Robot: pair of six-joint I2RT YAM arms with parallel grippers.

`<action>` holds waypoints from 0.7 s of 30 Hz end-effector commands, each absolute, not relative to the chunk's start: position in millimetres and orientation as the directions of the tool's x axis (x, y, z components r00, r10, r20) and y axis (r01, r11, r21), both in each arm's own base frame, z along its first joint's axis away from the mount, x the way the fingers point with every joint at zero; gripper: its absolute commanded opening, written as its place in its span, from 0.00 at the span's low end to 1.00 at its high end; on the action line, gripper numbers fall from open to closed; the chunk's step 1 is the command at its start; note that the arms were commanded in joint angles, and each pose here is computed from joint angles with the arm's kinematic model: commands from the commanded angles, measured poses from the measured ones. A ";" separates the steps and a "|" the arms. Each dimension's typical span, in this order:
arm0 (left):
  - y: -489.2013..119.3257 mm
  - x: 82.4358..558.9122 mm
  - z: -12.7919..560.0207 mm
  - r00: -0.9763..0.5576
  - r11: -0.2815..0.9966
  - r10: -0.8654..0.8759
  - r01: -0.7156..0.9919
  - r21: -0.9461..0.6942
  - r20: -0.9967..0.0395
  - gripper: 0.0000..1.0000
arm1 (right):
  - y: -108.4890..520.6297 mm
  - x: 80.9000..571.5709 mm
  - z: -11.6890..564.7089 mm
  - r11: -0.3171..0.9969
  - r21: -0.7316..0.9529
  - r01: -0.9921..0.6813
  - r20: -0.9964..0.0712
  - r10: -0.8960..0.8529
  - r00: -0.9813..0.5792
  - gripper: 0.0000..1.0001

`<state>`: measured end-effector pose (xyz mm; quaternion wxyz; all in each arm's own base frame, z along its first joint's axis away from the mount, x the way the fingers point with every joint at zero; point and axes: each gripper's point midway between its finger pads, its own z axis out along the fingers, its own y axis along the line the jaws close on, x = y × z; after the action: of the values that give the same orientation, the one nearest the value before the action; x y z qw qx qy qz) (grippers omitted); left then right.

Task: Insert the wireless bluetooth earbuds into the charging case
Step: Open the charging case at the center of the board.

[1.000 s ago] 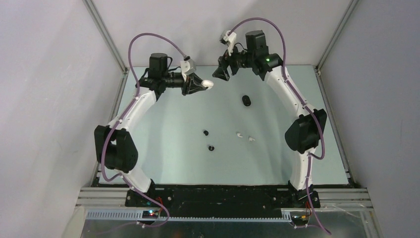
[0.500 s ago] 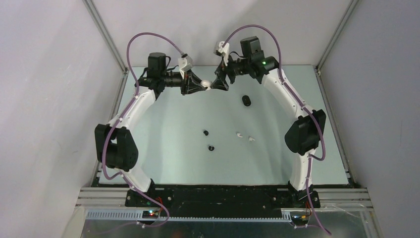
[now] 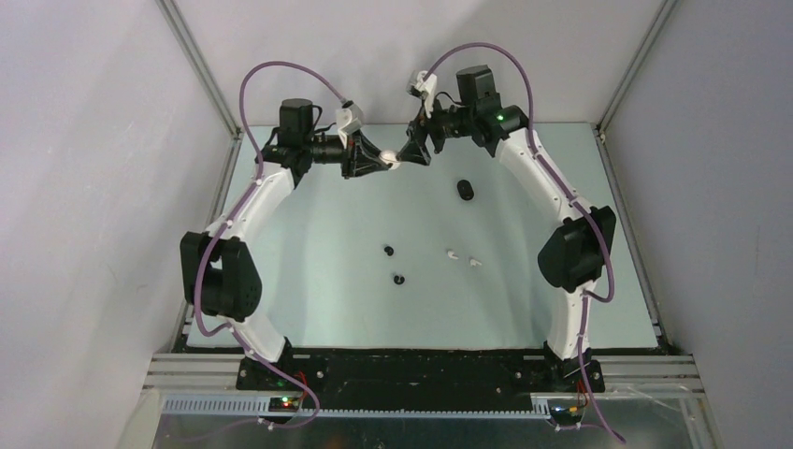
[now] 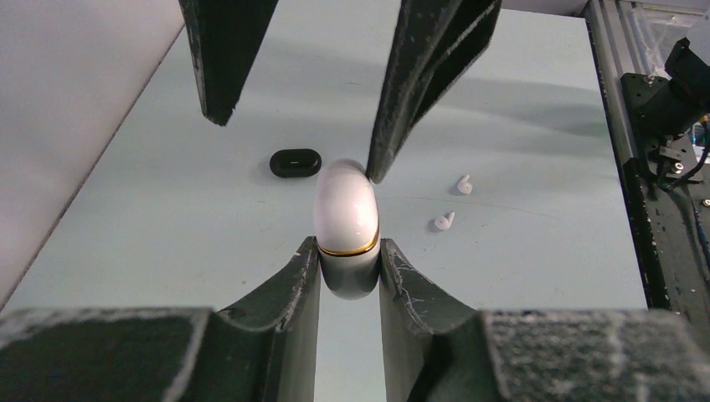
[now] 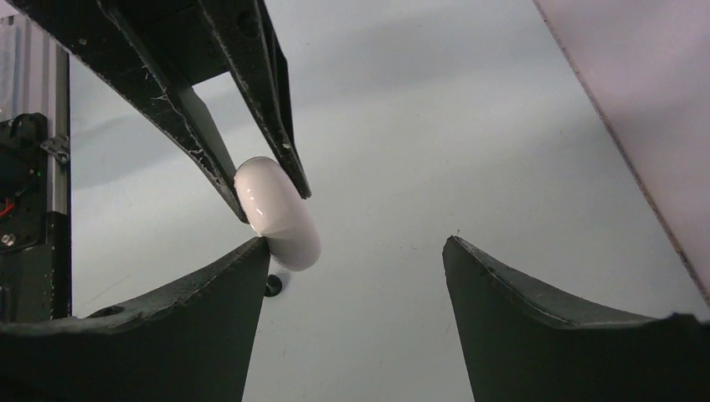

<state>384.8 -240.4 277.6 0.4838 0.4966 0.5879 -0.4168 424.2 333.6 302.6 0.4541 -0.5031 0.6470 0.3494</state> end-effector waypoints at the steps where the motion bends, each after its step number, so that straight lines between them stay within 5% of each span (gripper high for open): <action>1: -243.9 382.0 299.8 0.005 0.119 0.145 0.993 0.022 -0.989 0.00 | 330.0 446.2 328.3 0.308 -0.047 -0.950 -0.960 -0.277 -0.042 0.80; 21: -244.0 381.5 299.3 -0.025 0.126 0.143 0.992 -0.007 -0.989 0.00 | 334.2 445.4 317.3 0.338 -0.064 -0.939 -0.949 -0.310 -0.047 0.78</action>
<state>383.0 -241.0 277.0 0.4752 0.4874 0.5941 -0.4285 441.6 331.0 311.2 0.4821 -0.4802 0.6567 0.3252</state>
